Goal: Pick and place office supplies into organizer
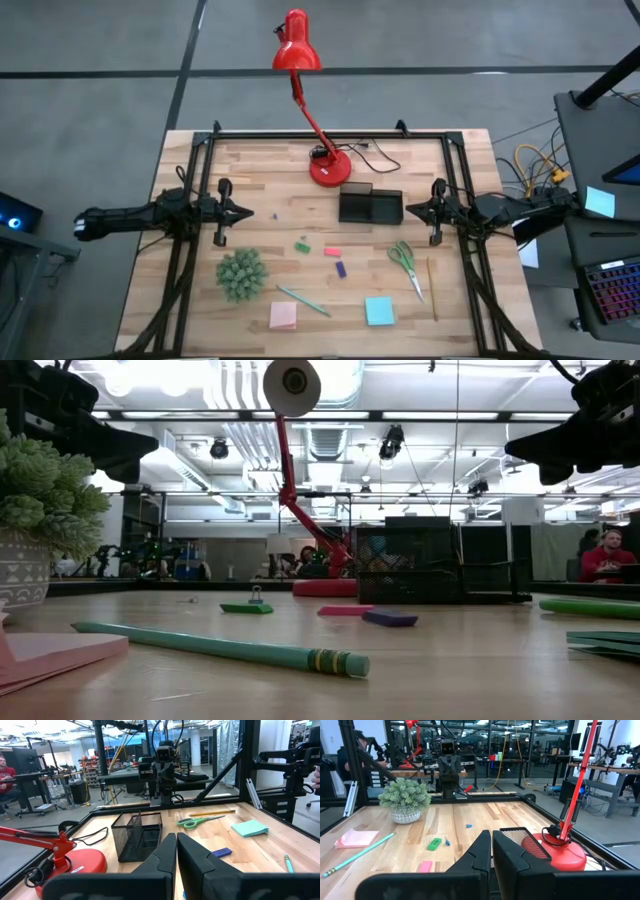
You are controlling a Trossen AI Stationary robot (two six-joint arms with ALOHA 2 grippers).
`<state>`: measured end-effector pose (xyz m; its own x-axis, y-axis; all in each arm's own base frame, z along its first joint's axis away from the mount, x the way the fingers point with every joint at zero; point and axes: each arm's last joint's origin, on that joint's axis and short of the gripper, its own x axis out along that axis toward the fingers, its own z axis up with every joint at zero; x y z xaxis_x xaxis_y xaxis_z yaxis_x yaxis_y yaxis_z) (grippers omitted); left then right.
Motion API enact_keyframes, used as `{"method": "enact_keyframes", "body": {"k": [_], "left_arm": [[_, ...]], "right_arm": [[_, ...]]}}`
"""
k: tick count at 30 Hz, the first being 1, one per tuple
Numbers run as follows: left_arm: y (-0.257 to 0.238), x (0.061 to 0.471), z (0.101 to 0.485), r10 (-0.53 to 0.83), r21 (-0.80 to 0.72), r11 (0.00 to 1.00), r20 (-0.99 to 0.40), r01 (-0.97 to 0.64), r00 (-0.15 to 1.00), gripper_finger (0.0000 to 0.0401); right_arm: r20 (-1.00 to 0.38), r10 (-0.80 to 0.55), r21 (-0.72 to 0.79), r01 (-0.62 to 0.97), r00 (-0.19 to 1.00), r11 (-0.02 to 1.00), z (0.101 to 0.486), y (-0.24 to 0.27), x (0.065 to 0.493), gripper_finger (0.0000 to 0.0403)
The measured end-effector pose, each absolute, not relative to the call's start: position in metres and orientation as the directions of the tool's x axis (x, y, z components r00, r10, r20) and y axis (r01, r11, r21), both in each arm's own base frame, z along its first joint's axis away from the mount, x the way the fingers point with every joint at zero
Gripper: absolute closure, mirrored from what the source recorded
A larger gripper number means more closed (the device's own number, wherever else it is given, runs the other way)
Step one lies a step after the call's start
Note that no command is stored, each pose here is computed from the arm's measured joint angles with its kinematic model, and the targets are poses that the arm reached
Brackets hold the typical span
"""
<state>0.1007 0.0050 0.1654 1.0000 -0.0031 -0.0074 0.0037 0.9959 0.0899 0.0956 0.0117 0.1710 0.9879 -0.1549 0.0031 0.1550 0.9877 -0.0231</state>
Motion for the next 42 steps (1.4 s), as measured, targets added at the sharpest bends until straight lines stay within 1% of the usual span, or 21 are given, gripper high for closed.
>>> {"method": "enact_keyframes", "body": {"k": [8, 12, 16, 19, 22, 25, 27, 30, 33, 36, 38, 42], "left_arm": [[0.005, 0.101, 0.166, -0.003, 0.090, 0.996, -0.007, 0.003, 1.000, 0.0401], [0.005, 0.101, 0.166, -0.002, 0.089, 0.996, -0.007, 0.003, 1.000, 0.0401], [0.005, 0.101, 0.168, 0.011, 0.094, 0.996, 0.020, -0.013, 1.000, 0.0401], [0.007, 0.101, 0.171, 0.078, 0.092, 0.992, 0.051, -0.082, 0.996, 0.0401], [0.010, 0.100, 0.171, 0.156, 0.090, 0.983, 0.049, -0.159, 0.987, 0.0401], [0.010, 0.101, 0.172, 0.160, 0.115, 0.979, 0.056, -0.166, 0.985, 0.0401], [0.010, 0.102, 0.177, 0.160, 0.116, 0.978, 0.110, -0.172, 0.981, 0.0401], [0.010, 0.103, 0.182, 0.160, 0.121, 0.976, 0.160, -0.180, 0.974, 0.0401], [0.010, 0.105, 0.181, 0.161, 0.134, 0.975, 0.139, -0.179, 0.977, 0.0393], [0.010, 0.108, 0.178, 0.161, 0.128, 0.976, 0.110, -0.175, 0.981, 0.0368], [0.011, 0.110, 0.180, 0.161, 0.127, 0.976, 0.124, -0.176, 0.979, 0.0345], [0.011, 0.114, 0.187, 0.160, 0.115, 0.978, 0.128, -0.175, 0.979, 0.0305]], "right_arm": [[0.044, -0.155, 0.091, 0.151, 0.987, 0.984, 0.175, 0.012, 0.096, 0.0394], [0.097, -0.157, 0.026, 0.155, 0.983, 0.988, 0.181, 0.012, 0.095, 0.0394], [0.135, -0.158, 0.052, 0.153, 0.978, 0.987, 0.185, 0.011, 0.095, 0.0394], [0.149, -0.158, 0.053, 0.151, 0.976, 0.987, 0.186, 0.011, 0.094, 0.0394], [0.133, -0.150, -0.005, 0.152, 0.980, 0.988, 0.185, 0.012, 0.096, 0.0394], [0.149, -0.150, -0.043, 0.158, 0.977, 0.986, 0.187, 0.012, 0.097, 0.0394], [0.174, -0.151, -0.031, 0.159, 0.973, 0.987, 0.189, 0.012, 0.098, 0.0388], [0.167, -0.149, -0.013, 0.153, 0.975, 0.988, 0.189, 0.013, 0.100, 0.0366], [0.132, -0.153, 0.013, 0.153, 0.979, 0.988, 0.186, 0.014, 0.103, 0.0330], [0.100, -0.154, 0.036, 0.151, 0.983, 0.988, 0.183, 0.014, 0.105, 0.0287], [0.088, -0.157, 0.048, 0.153, 0.984, 0.987, 0.182, 0.014, 0.107, 0.0260], [0.073, -0.157, 0.119, 0.147, 0.985, 0.982, 0.185, 0.015, 0.109, 0.0226]]}}
